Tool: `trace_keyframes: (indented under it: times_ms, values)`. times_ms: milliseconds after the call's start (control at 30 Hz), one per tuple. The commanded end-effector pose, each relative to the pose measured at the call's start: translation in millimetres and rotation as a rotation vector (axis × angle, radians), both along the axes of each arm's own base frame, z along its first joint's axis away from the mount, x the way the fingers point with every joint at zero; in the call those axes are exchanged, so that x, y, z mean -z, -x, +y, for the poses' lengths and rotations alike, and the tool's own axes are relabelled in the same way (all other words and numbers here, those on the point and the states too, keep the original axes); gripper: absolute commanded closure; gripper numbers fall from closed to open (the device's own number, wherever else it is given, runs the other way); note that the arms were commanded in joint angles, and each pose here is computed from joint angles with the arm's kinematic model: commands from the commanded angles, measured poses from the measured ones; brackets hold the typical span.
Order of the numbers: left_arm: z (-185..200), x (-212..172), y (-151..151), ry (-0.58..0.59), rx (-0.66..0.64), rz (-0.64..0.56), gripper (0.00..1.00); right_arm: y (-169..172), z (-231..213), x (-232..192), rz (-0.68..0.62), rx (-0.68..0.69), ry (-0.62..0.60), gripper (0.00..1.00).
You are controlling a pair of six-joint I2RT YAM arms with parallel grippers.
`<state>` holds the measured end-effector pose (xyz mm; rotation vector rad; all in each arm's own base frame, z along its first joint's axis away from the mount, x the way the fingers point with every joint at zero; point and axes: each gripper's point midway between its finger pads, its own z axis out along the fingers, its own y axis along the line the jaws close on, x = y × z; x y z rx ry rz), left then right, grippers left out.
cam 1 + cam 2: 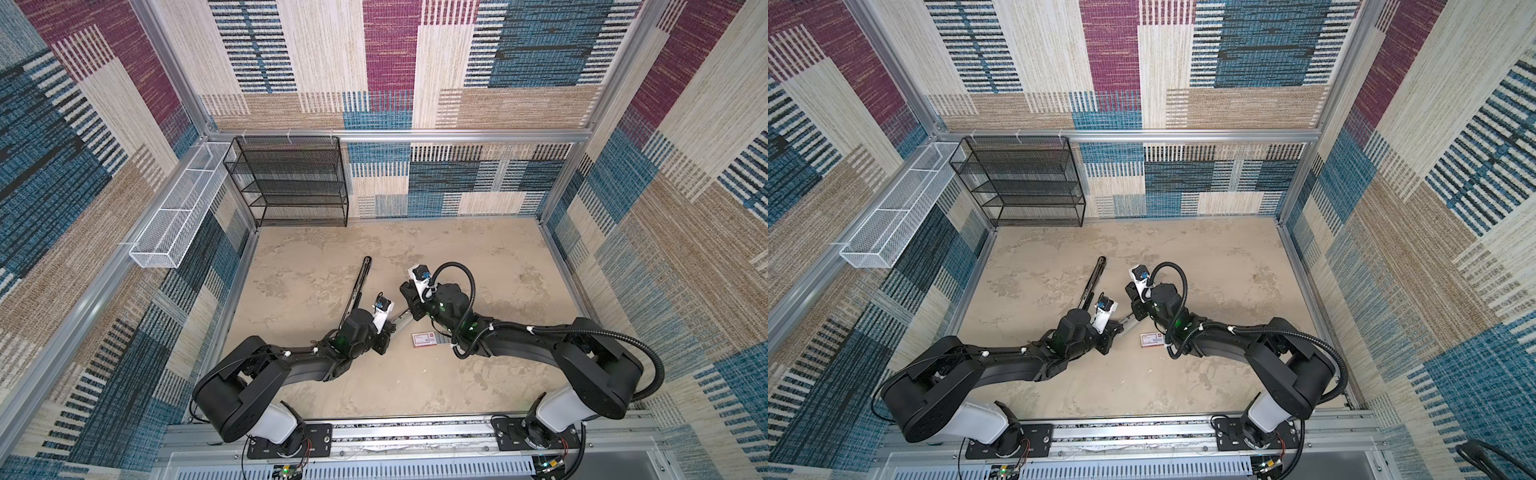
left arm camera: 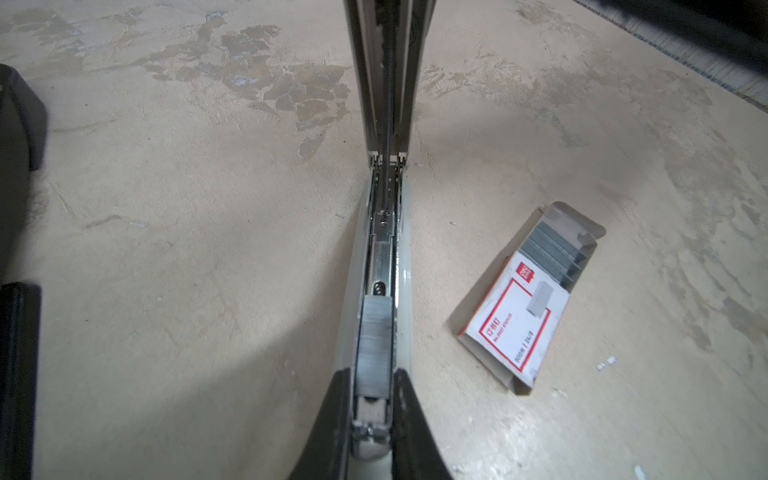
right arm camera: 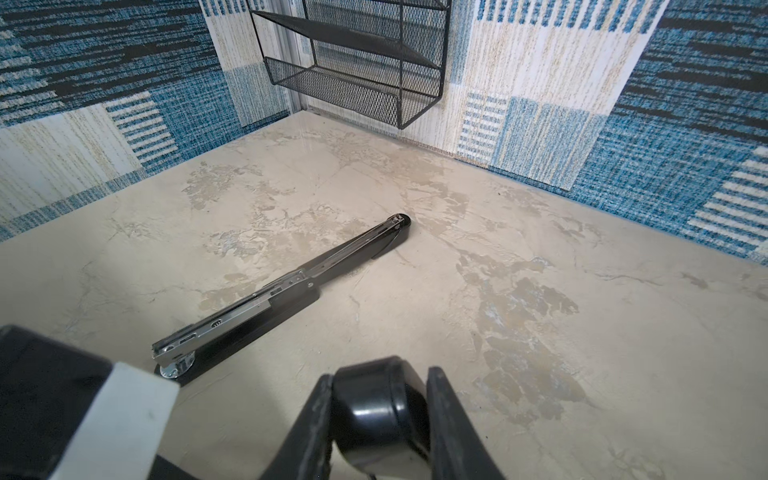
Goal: Load the staples into the stapler
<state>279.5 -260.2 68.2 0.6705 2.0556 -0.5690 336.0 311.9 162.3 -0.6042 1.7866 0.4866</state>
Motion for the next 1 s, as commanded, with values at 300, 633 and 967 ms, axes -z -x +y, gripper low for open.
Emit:
trace_keyframes:
  times_ms: [300,633,967]
  values:
    - [-19.6,-49.2,-11.3,0.149,0.035,-0.140,1.00,37.5,26.4,31.5,0.182,-0.121,-0.020,0.78]
    - [-19.3,-52.1,-11.3,0.154,0.034,-0.145,1.00,43.8,30.6,38.2,0.172,-0.111,0.024,0.77]
    - [-19.4,-57.3,-12.1,0.159,0.035,-0.154,1.00,53.8,36.1,44.6,0.169,-0.126,0.063,0.76]
